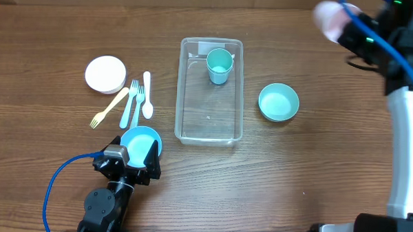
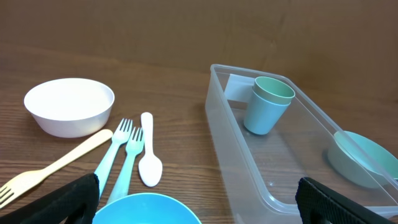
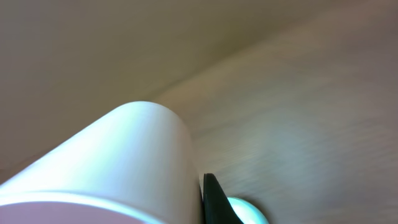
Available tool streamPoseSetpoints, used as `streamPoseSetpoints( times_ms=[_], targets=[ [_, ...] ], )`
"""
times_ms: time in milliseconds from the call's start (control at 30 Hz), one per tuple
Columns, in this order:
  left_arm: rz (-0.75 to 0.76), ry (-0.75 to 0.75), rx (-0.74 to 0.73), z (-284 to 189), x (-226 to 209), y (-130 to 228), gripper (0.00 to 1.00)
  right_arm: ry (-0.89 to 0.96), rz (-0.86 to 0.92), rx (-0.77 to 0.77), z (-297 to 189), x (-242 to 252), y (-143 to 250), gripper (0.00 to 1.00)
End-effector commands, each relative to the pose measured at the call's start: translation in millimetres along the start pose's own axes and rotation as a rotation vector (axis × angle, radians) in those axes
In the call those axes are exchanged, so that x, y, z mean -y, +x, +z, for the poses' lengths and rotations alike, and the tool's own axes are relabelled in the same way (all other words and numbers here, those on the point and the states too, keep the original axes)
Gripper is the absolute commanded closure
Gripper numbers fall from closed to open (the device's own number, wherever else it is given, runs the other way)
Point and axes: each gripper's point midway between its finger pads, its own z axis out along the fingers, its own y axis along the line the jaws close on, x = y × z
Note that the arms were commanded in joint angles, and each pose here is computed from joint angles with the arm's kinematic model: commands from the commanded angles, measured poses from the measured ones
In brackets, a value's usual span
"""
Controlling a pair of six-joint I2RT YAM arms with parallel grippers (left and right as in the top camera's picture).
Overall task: Pack container
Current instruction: 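Grasp the pink cup and stack it onto the green cup, then grasp the mint-green bowl and place it in the container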
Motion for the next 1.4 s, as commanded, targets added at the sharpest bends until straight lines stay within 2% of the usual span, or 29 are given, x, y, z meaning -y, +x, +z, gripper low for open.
streamPoseSetpoints(
  times_ms=[0, 67, 133, 200, 333, 533, 600, 633, 700, 767, 833, 933, 1033, 1100, 1133, 1200, 1367],
  targets=[
    [-0.01, 0.005, 0.003, 0.0, 0.4, -0.1, 0.0, -0.175, -0.11, -0.059, 21.2, -82.8, 32.6, 0.96],
    [-0.01, 0.005, 0.003, 0.0, 0.4, -0.1, 0.0, -0.214, -0.162, -0.154, 57.4, -113.9, 72.3, 0.96],
    [-0.01, 0.005, 0.003, 0.0, 0.4, -0.1, 0.0, -0.195, -0.192, -0.273, 103.2, -121.7, 119.0, 0.96],
    [-0.01, 0.005, 0.003, 0.0, 0.4, -0.1, 0.0, -0.175, -0.207, -0.331, 132.9, -121.1, 146.2, 0.96],
    [-0.01, 0.005, 0.003, 0.0, 0.4, -0.1, 0.0, -0.124, -0.211, -0.381, 167.0, -106.9, 170.7, 0.96],
    [-0.01, 0.005, 0.003, 0.0, 0.4, -0.1, 0.0, -0.099, -0.21, -0.411, 177.5, -98.9, 182.0, 0.95],
    [-0.01, 0.005, 0.003, 0.0, 0.4, -0.1, 0.0, -0.099, -0.21, -0.411, 177.5, -99.0, 182.1, 0.62],
    [-0.01, 0.005, 0.003, 0.0, 0.5, -0.2, 0.0, -0.1, -0.21, -0.411, 177.2, -99.2, 181.9, 0.53],
    [-0.01, 0.005, 0.003, 0.0, 0.4, -0.1, 0.0, -0.111, -0.21, -0.391, 169.0, -106.0, 170.9, 0.48],
    [-0.01, 0.005, 0.003, 0.0, 0.4, -0.1, 0.0, -0.131, -0.213, -0.357, 149.8, -120.5, 148.0, 0.48],
    [-0.01, 0.005, 0.003, 0.0, 0.4, -0.1, 0.0, -0.137, -0.222, -0.299, 106.7, -134.2, 108.3, 0.48],
    [-0.01, 0.005, 0.003, 0.0, 0.4, -0.1, 0.0, 0.049, -0.186, -0.238, 53.3, -85.7, 68.9, 0.46],
    [-0.01, 0.005, 0.003, 0.0, 0.4, -0.1, 0.0, 0.234, -0.08, -0.346, 31.9, -5.6, 71.3, 0.46],
    [-0.01, 0.005, 0.003, 0.0, 0.4, -0.1, 0.0, 0.339, 0.02, -0.452, 37.4, 53.7, 93.9, 0.46],
    [-0.01, 0.005, 0.003, 0.0, 0.4, -0.1, 0.0, 0.341, 0.056, -0.489, 42.1, 67.1, 104.8, 0.46],
    [-0.01, 0.005, 0.003, 0.0, 0.4, -0.1, 0.0, 0.297, 0.114, -0.577, 62.8, 88.7, 141.2, 0.46],
    [-0.01, 0.005, 0.003, 0.0, 0.4, -0.1, 0.0, 0.349, 0.078, -0.663, 89.6, 116.3, 211.4, 0.44]
  ],
)
